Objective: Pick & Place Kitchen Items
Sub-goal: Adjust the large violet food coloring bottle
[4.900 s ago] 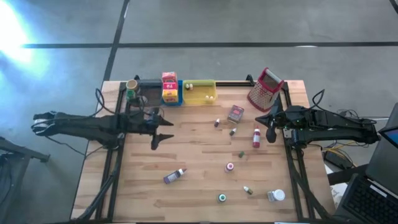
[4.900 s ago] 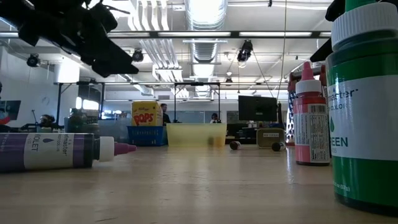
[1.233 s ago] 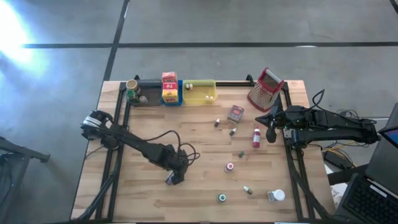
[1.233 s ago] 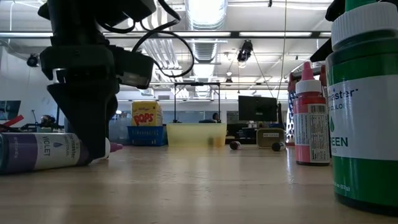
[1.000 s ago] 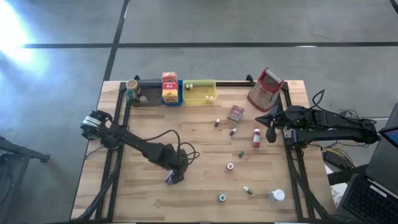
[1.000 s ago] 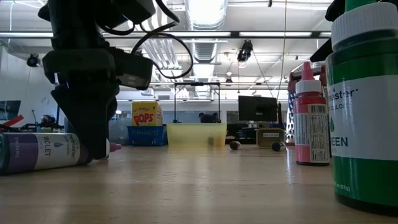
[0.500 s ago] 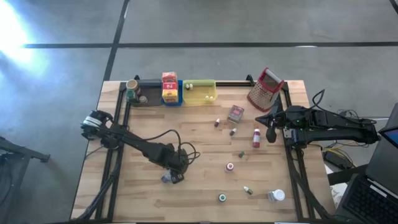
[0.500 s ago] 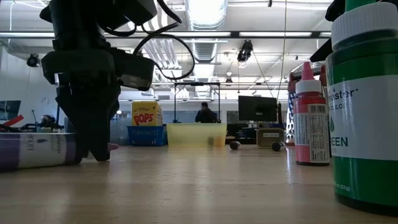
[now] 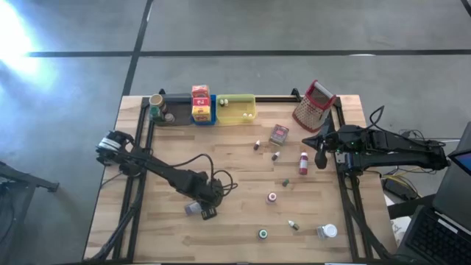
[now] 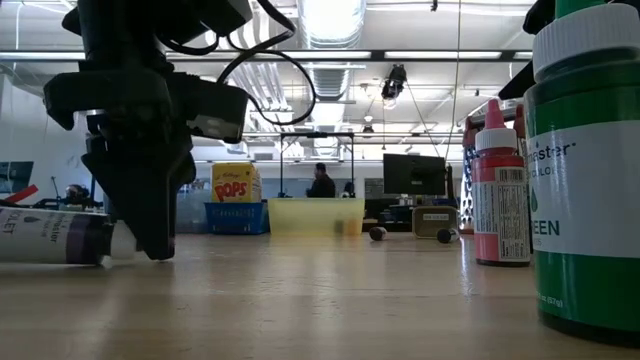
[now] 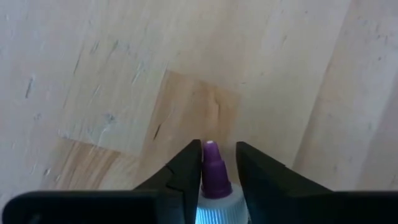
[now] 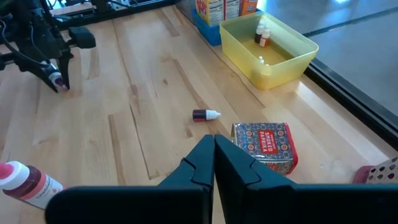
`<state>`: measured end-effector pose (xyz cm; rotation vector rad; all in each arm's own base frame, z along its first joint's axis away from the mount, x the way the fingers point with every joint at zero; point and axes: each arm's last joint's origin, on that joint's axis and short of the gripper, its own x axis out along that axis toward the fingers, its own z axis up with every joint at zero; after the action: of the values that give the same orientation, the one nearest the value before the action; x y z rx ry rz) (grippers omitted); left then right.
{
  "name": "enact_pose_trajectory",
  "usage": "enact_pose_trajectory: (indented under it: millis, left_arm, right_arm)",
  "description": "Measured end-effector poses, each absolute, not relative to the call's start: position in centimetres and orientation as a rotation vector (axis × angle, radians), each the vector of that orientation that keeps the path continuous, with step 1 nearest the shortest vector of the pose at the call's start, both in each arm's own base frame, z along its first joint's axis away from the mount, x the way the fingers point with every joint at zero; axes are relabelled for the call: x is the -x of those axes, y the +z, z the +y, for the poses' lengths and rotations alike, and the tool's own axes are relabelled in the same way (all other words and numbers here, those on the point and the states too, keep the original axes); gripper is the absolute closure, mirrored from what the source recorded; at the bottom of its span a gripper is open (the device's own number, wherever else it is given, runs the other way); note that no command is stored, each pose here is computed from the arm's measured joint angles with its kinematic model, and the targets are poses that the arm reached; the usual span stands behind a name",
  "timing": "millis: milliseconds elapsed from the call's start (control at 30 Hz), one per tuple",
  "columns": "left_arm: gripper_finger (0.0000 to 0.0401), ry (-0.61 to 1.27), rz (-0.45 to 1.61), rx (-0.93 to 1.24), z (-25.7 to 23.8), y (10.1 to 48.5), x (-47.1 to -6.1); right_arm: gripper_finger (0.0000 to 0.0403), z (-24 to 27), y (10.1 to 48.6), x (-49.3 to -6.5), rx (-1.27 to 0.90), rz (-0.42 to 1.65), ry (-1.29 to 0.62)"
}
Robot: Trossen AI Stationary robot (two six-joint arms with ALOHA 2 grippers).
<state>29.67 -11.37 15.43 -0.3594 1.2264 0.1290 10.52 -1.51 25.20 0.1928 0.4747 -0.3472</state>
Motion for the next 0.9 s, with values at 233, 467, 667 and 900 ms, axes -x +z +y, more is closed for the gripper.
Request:
enact_pose_trajectory:
  millis: [233, 467, 667, 900]
  left_arm:
    - [0.0306, 0.121, 1.226, 0.347, -11.3, 15.4, -29.7]
    - [0.0305, 0.107, 1.204, 0.338, -11.2, 16.0, -29.8]
    - [0.0271, 0.117, 1.209, 0.341, -11.0, 16.3, -29.6]
    - [0.0167, 0.22, 1.279, 0.418, -10.5, 17.2, -28.3]
  right_arm:
    - [0.0394, -1.5, 25.2, -10.5, -0.193, 0.475, -0.347]
    - [0.0394, -1.5, 25.2, -10.5, -0.193, 0.475, -0.348]
    - [0.0394, -1.5, 25.2, -10.5, -0.193, 0.475, -0.348]
    - [0.0394, -1.5, 25.2, -10.5, -0.193, 0.475, -0.348]
